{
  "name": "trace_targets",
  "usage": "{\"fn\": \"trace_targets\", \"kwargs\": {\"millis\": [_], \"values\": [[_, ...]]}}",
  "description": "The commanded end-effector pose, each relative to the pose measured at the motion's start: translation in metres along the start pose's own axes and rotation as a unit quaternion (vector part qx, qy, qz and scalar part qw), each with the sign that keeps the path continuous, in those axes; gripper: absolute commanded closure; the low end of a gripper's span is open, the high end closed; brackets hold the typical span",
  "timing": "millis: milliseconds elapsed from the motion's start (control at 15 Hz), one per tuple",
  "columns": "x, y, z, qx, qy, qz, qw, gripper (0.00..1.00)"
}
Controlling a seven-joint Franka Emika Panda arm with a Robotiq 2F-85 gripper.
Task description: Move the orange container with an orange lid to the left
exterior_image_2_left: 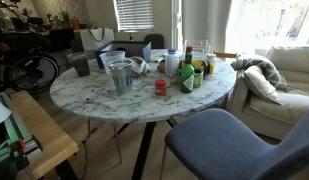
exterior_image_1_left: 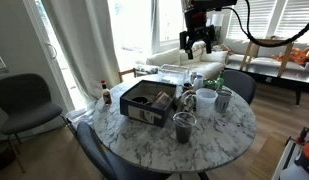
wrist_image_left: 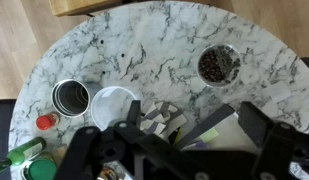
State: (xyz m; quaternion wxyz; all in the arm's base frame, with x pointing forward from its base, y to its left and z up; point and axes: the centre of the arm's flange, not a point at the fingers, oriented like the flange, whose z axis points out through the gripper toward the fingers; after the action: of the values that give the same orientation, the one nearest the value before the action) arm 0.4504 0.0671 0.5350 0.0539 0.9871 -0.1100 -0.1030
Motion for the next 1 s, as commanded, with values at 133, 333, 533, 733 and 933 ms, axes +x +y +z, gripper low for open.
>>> {"fn": "trace_targets", "kwargs": {"millis": [133,333,533,733,933], "values": [[0.0,0.0,0.0,0.0,0.0,0.0,1.0,0.0],[0.0,0.0,0.0,0.0,0.0,0.0,1.0,0.0],[0.0,0.0,0.0,0.0,0.0,0.0,1.0,0.0],[0.01,0.02,0.01,0.022,0.001,0.024,0.9995,0.0],[0.024,0.061,0.029,0.045,0.004,0.08,0.9958,0.0]]}}
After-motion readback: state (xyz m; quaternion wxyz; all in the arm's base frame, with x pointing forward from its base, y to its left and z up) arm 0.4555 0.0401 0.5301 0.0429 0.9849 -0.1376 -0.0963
